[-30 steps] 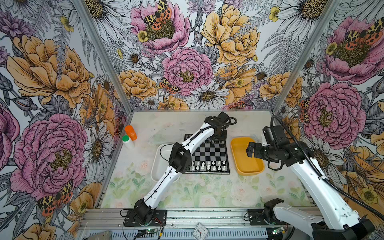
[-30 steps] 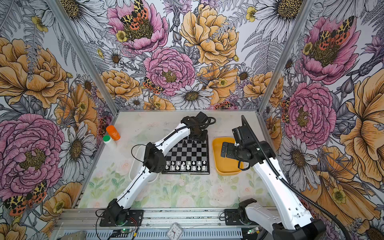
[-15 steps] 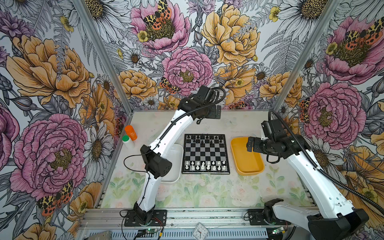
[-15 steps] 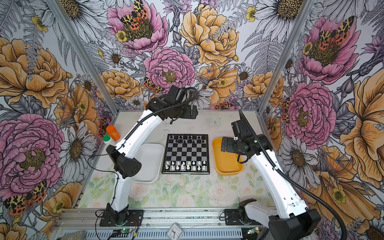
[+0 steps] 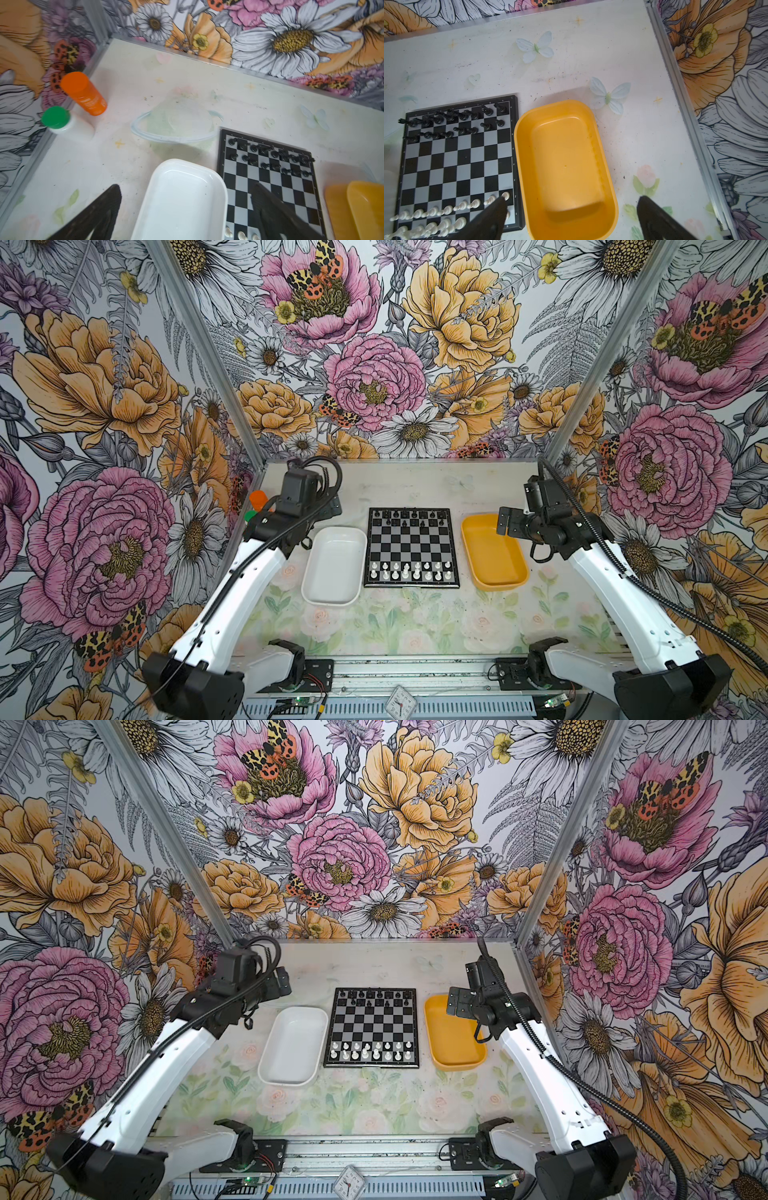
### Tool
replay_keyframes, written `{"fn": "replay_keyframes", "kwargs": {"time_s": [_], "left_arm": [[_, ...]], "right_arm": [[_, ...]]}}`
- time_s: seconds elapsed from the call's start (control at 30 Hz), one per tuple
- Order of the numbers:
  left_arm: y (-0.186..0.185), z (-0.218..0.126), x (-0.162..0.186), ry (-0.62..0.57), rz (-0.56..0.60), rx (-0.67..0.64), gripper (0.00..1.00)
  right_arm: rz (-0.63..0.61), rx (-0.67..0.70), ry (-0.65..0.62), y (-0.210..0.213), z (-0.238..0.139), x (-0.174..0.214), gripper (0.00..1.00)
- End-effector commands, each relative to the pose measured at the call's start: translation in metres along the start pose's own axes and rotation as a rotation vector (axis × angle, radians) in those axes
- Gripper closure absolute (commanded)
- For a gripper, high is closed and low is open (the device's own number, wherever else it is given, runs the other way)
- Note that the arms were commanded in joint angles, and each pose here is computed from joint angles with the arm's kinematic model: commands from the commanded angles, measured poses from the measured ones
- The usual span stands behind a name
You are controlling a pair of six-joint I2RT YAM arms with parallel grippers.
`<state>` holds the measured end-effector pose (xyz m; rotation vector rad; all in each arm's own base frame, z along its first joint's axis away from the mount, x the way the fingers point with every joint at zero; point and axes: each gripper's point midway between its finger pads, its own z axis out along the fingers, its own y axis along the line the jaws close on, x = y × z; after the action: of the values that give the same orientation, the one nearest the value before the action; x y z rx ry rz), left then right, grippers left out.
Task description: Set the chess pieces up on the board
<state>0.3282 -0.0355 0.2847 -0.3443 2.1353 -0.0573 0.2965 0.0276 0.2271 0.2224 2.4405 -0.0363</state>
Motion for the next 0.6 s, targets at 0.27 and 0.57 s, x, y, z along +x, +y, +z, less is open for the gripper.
{"fn": "replay_keyframes", "kwargs": {"time_s": [0.27,0.57], "left_arm": [[0.034,0.016,0.008,-0.382,0.052,-0.063,0.01],[0.061,0.051,0.036,-0.422,0.083,-0.191,0.01]], "right_arm": [[-0.085,0.07,-0.421,-0.025,0.013,-0.008,0.0],[-0.153,0.067,-0.486,-0.021,0.039,0.001,0.0]]}}
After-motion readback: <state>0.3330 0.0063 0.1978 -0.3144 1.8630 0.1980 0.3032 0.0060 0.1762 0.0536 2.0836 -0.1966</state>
